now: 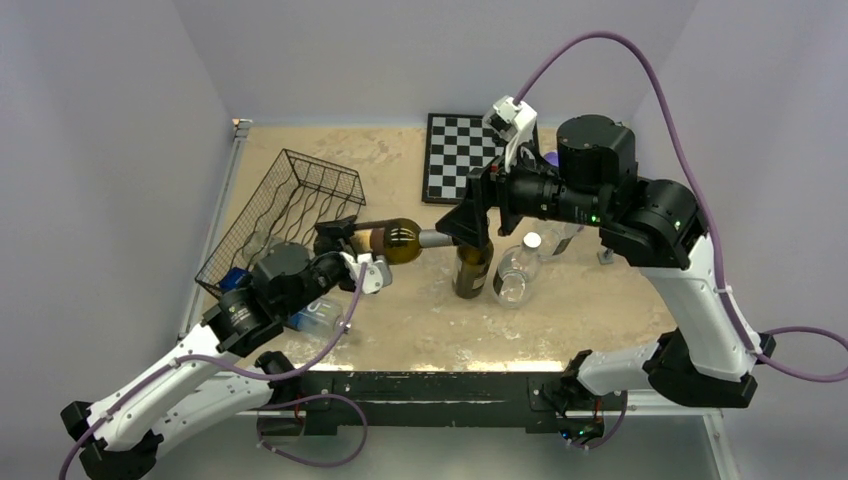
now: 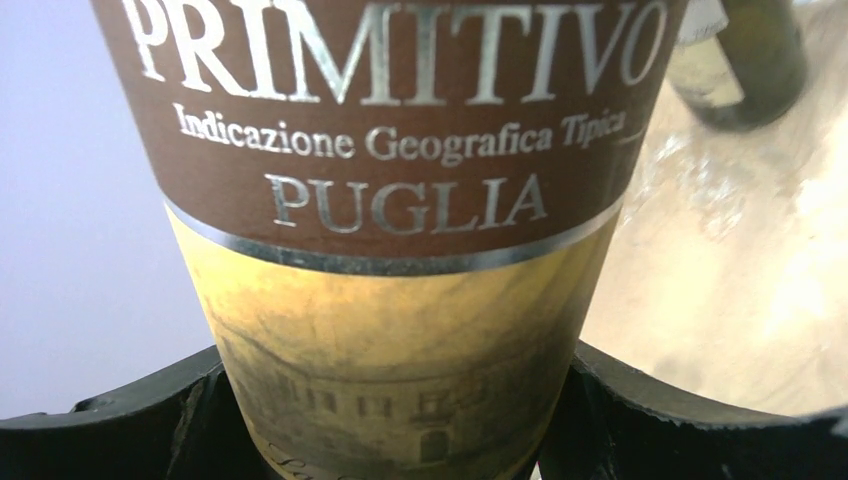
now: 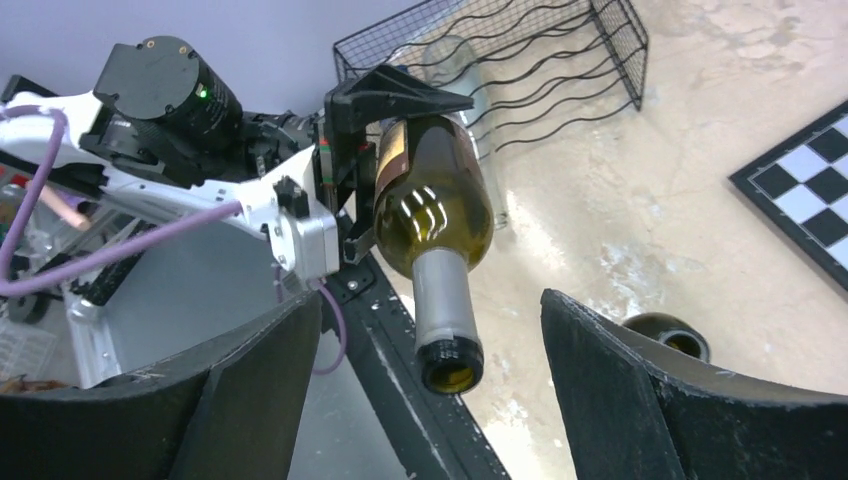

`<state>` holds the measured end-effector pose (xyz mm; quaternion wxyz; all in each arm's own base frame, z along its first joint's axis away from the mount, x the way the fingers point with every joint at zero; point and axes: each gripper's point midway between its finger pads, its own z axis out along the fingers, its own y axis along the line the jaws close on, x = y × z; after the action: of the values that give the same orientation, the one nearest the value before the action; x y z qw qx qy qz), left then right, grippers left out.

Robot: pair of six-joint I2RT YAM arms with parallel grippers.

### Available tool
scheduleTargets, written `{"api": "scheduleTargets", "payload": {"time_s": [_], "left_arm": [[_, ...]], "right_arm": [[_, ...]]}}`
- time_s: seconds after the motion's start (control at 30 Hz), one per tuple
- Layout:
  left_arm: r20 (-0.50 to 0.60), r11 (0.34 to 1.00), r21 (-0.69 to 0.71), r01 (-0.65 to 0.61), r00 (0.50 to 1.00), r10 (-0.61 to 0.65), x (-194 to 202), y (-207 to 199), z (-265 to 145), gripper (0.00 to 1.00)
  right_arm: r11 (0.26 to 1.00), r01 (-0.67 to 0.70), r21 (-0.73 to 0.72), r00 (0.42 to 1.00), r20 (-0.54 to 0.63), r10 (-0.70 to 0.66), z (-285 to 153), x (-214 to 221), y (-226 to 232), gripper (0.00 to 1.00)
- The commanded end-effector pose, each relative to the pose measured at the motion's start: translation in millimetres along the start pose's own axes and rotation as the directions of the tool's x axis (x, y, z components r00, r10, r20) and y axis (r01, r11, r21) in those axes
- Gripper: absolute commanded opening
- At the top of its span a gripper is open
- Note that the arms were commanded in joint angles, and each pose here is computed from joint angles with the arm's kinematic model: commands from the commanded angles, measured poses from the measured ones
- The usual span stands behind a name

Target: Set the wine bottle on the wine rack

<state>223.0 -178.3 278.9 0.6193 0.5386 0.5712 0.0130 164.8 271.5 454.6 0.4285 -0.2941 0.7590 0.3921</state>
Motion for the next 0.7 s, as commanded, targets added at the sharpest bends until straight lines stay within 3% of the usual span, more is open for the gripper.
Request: {"api": "scheduleTargets", "payload": {"time_s": [0.0,0.23,0.3,0.67], "left_arm": [[0.043,0.964,-0.118,-0.240,0.968,0.246,-31,45,-2,0.00],[-0.015,0.900,-0.118,-0.419,0.907,0.420,-31,56,4,0.00],[-0.061,0.883,-0.103,-0.458,0.889,0.454,-24,58,6,0.00],[-0.055,0.854,-0.151,-0.498,0.867,0.496,-27,63,1,0.00]], "right_arm": [[0.990,0.083,0.110,0.997,-0.016,-0.082,-17,-7,-16,0.85],[0.987,0.154,0.051,0.975,-0.167,-0.144,3,19,-17,0.85],[0.976,0.197,0.097,0.961,-0.215,-0.173,13,30,-29,0.85],[0.948,0.296,0.119,0.873,-0.436,-0.218,63,87,-47,0.81]]}}
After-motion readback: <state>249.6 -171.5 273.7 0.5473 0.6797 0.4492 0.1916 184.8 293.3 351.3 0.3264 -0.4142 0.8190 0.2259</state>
